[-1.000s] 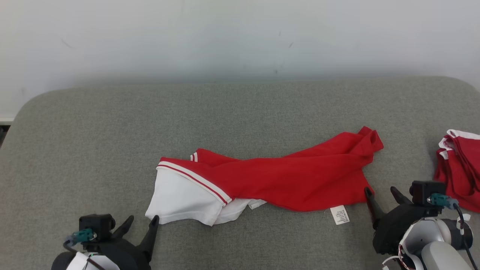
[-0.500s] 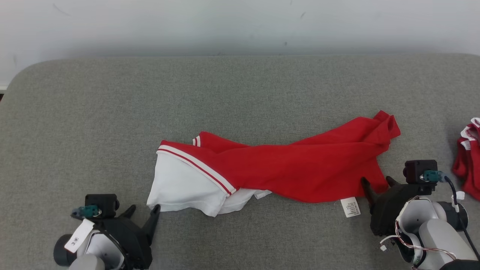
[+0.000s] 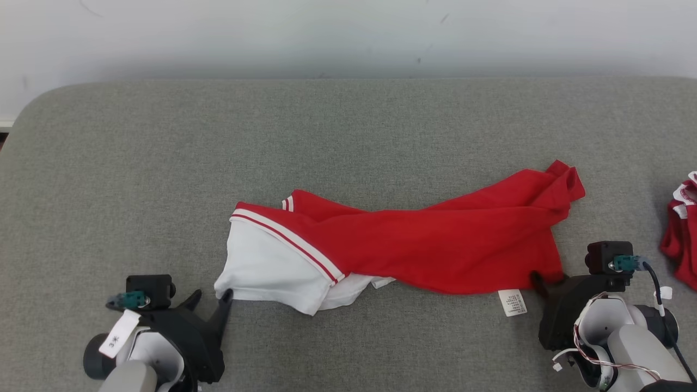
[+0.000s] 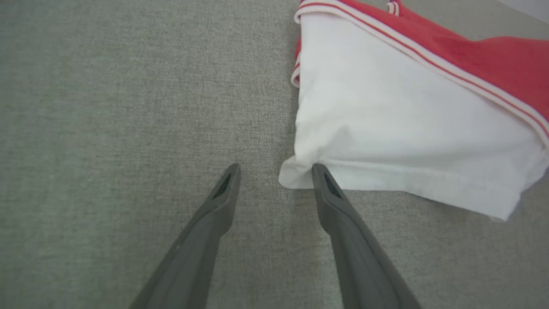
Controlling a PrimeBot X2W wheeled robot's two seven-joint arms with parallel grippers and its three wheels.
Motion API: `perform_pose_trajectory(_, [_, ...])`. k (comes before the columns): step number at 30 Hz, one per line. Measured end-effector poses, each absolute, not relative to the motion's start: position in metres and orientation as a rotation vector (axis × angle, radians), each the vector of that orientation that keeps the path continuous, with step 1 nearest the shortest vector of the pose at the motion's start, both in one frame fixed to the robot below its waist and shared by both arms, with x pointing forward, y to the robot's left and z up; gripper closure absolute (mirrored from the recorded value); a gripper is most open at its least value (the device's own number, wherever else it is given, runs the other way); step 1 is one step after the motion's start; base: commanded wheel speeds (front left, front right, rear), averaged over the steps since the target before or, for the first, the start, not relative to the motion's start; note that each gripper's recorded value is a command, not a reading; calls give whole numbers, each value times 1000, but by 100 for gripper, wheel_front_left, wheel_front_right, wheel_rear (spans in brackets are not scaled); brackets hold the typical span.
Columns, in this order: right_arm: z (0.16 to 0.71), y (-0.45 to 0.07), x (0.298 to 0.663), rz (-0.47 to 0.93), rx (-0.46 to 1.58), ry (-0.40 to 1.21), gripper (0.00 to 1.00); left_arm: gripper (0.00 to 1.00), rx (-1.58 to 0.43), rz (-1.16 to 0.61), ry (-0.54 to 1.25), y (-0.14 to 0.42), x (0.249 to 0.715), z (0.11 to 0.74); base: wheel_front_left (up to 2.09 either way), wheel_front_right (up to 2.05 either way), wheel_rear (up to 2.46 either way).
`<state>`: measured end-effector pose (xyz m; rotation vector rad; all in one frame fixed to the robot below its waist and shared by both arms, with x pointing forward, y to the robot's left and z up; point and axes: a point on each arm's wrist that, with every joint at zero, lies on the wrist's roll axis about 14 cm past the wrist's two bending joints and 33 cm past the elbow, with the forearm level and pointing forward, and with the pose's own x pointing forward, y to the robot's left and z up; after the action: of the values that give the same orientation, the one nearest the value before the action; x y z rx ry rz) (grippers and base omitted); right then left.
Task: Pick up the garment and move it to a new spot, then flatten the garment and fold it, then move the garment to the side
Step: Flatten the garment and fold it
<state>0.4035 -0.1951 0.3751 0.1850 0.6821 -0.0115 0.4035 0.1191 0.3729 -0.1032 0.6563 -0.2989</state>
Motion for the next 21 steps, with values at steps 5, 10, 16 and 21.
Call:
perform_pose_trajectory(5, [375,-195,403,-11,192,686,91,98,-102,-325,632,112,407,378,0,0,0])
perform_pose_trajectory(10, [375,-195,402,-8,193,684,100,100,-98,-342,614,106,405,380,0,0,0])
perform_pose_trajectory(16, [382,-194,402,-4,200,652,100,100,-107,-336,550,109,409,392,0,0,0])
perform_pose_trajectory(21, [415,-195,415,-18,312,497,100,100,-252,-285,372,112,426,433,0,0,0])
